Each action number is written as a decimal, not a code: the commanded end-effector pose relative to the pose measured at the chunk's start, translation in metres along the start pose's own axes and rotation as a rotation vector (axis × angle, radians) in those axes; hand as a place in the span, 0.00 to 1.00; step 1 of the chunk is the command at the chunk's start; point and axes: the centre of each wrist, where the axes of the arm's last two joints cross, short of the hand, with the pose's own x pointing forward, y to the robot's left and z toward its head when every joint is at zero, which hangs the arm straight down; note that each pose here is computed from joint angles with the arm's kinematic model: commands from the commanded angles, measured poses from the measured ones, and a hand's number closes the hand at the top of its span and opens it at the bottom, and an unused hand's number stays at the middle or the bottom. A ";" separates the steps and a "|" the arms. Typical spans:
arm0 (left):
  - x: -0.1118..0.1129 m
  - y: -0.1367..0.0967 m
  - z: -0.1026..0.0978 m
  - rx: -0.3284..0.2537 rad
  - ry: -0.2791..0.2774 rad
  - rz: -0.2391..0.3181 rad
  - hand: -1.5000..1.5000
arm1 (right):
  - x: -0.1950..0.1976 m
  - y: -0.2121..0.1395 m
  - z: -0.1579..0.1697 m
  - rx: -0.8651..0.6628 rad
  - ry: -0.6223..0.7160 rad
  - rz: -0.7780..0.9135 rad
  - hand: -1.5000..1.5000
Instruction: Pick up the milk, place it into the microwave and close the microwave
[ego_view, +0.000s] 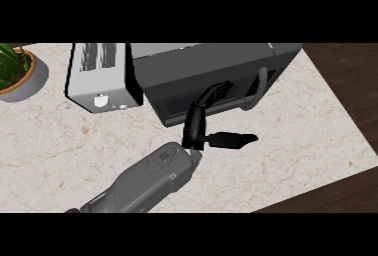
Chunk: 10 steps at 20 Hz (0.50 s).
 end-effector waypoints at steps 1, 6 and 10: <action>0.014 0.004 -0.027 0.094 -0.009 0.005 0.00 | 0.000 -0.001 -0.006 0.003 -0.002 0.028 1.00; 0.009 0.006 -0.025 0.101 -0.019 0.011 0.00 | 0.000 -0.004 -0.010 -0.008 -0.027 0.037 1.00; 0.010 0.005 -0.027 0.096 -0.036 0.013 0.00 | -0.003 -0.007 -0.010 -0.003 -0.007 0.042 1.00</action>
